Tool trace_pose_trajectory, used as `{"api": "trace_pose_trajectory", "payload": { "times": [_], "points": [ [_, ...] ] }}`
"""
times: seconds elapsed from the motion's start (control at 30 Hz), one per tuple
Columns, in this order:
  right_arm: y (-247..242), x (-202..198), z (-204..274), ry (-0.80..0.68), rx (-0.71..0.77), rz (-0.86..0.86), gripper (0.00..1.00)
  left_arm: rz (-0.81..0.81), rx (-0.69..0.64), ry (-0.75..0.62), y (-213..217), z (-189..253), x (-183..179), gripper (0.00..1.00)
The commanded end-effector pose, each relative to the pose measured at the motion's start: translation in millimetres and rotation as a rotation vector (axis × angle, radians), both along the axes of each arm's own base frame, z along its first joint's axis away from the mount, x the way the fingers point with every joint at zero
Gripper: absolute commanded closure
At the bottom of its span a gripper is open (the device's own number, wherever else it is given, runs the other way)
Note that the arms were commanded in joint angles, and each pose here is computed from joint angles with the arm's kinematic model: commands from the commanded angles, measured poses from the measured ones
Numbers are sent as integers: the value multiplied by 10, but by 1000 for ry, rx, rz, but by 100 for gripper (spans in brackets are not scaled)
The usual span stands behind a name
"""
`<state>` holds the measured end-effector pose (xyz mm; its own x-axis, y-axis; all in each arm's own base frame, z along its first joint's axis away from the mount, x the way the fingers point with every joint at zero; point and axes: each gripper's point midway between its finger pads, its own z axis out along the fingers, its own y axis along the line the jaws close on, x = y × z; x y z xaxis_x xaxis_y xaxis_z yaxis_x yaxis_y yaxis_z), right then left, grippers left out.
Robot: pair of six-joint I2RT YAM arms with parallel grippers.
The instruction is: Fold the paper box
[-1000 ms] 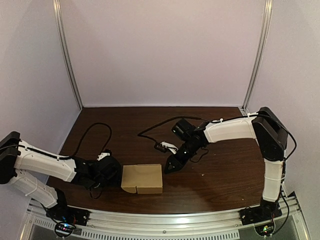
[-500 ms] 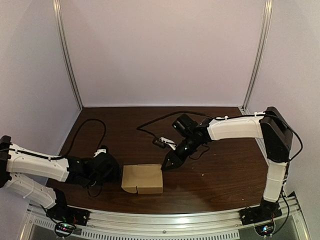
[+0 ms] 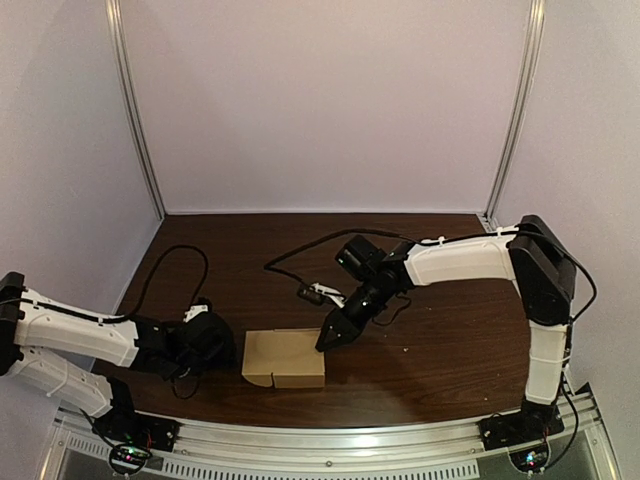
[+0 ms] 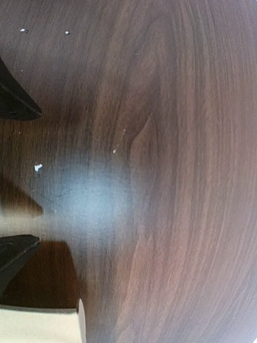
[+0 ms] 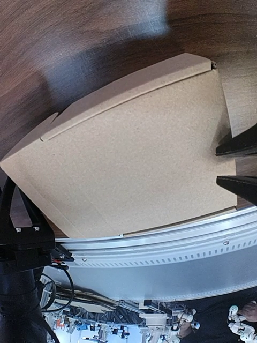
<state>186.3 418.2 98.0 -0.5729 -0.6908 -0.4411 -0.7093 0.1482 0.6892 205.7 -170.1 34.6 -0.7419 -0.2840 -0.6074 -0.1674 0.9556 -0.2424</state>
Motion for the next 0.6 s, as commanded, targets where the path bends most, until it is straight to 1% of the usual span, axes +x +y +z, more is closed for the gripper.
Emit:
{"api": "trace_pose_trajectory", "payload": {
  "times": [0.0, 0.2, 0.57],
  "points": [
    [-102, 62, -264, 16, -83, -27, 86, 28, -9, 5, 88, -77, -47, 24],
    [-221, 118, -326, 21, -104, -46, 86, 17, -57, -5, 37, -139, -47, 24],
    [-245, 143, -363, 11, -114, -49, 86, -6, -60, 5, -53, -186, -30, 24]
  ]
}}
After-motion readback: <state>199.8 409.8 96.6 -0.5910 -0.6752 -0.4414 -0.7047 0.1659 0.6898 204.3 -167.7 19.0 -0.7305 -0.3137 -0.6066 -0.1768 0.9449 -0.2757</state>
